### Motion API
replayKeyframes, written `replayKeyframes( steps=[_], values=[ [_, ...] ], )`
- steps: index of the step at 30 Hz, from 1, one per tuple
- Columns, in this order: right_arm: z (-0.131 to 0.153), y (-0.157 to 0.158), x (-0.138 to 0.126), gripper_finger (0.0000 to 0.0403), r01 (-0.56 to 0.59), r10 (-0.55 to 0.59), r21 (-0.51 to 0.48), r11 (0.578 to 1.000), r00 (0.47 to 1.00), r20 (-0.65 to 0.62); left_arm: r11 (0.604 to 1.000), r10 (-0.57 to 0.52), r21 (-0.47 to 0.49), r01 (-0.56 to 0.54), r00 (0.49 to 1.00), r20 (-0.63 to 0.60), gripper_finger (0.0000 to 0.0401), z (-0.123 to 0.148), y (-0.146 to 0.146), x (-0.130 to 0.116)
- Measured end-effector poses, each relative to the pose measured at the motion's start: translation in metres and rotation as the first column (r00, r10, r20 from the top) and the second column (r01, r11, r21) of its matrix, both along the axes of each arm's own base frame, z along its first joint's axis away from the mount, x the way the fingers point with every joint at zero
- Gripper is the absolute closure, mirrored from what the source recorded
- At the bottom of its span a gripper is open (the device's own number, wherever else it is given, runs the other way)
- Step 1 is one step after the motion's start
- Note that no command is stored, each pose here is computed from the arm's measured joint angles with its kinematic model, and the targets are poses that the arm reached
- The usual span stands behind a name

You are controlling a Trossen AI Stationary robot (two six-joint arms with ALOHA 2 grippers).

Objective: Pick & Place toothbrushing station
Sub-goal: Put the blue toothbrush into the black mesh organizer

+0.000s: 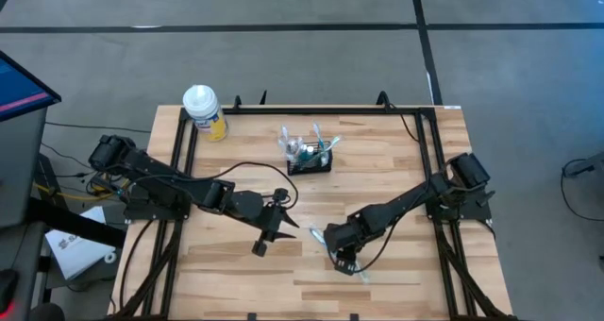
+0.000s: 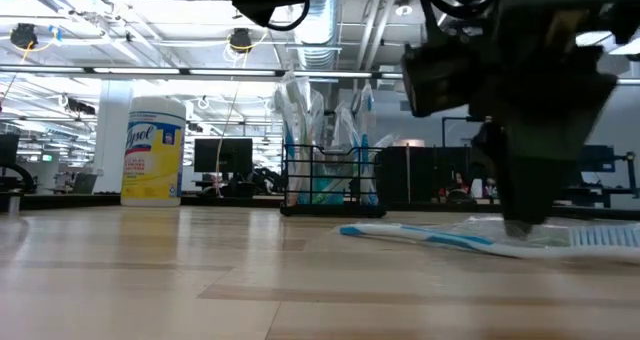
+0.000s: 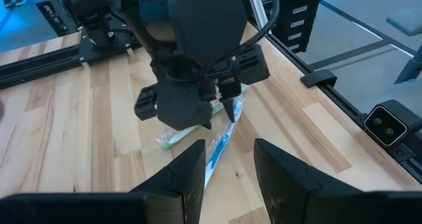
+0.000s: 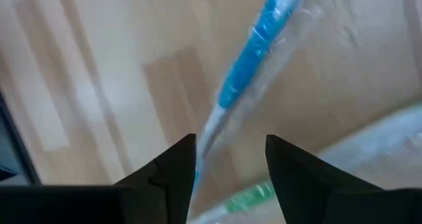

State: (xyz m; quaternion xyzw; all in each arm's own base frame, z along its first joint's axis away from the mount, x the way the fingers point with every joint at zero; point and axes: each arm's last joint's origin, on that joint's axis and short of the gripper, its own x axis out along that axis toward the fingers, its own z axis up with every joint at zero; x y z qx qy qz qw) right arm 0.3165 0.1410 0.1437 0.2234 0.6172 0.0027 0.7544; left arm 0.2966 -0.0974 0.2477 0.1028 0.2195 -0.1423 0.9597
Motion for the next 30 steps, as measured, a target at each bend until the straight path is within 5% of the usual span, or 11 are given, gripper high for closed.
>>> replayKeyframes(
  steps=[24, 30],
  values=[
    [-0.014, 0.009, 0.004, 0.0306, -0.019, 0.019, -0.004, 1.000, 1.000, -0.003, 1.000, 0.003, 0.001, -0.003, 1.000, 0.000, 0.0279, 0.000, 0.000, 0.000],
    [-0.017, 0.006, 0.003, 0.0385, -0.028, 0.028, 0.000, 1.000, 0.999, -0.026, 1.000, 0.003, 0.000, -0.003, 1.000, 0.000, 0.0279, 0.000, 0.000, 0.000]
  ],
)
